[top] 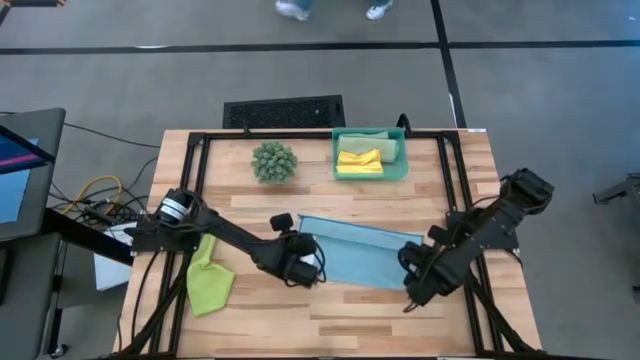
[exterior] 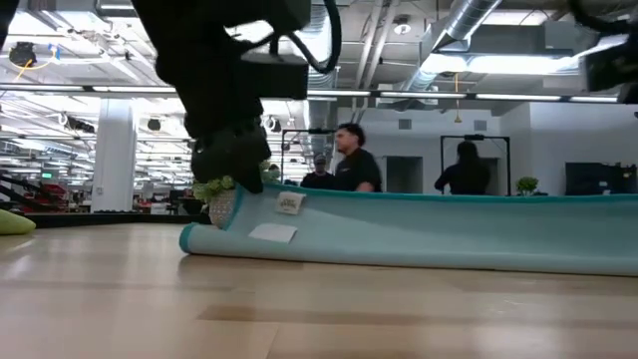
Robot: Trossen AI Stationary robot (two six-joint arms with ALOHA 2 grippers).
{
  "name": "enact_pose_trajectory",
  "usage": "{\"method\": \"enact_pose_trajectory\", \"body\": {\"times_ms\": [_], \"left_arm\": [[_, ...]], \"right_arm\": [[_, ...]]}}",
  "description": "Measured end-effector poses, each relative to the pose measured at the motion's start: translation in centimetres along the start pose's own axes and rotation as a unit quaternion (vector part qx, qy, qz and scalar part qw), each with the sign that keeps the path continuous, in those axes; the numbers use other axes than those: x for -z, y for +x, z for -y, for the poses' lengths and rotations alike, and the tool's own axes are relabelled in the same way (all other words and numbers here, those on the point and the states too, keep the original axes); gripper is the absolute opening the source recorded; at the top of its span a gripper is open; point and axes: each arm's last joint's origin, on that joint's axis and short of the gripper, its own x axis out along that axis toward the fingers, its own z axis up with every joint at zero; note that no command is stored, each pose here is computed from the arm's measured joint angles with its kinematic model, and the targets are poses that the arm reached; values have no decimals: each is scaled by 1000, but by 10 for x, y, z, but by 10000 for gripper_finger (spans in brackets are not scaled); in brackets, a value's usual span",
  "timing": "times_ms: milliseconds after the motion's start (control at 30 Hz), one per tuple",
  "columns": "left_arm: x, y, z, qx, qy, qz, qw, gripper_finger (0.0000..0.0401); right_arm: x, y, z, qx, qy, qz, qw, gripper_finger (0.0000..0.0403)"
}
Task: Roll microfiber towels into tight, uniform cylinder then place into a basket
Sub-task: Roll the blue microfiber cloth
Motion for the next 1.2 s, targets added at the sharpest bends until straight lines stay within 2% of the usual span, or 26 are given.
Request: {"method": "enact_pose_trajectory", "body": {"times_ms": [267, 500, 667, 1000, 1200], "left_arm": [[-1, 13, -5, -9, -8, 0, 1000, 0], [-4, -22, -1, -11, 15, 6, 1000, 0], [-13, -29, -2, -18, -3, 25, 1000, 0], [-24, -4, -15, -32, -24, 6, 999, 0], [-23, 16, -4, -36, -8, -8, 999, 0]], "right_arm": [[-11, 4, 6, 10, 11, -12, 1000, 12], [-6, -11, 4, 18, 0, -9, 1000, 12], [-5, -18, 12, 54, 32, -20, 998, 12], [-11, -8, 19, 76, 41, -35, 996, 12], [-15, 14, 21, 73, 39, -20, 996, 12]]}}
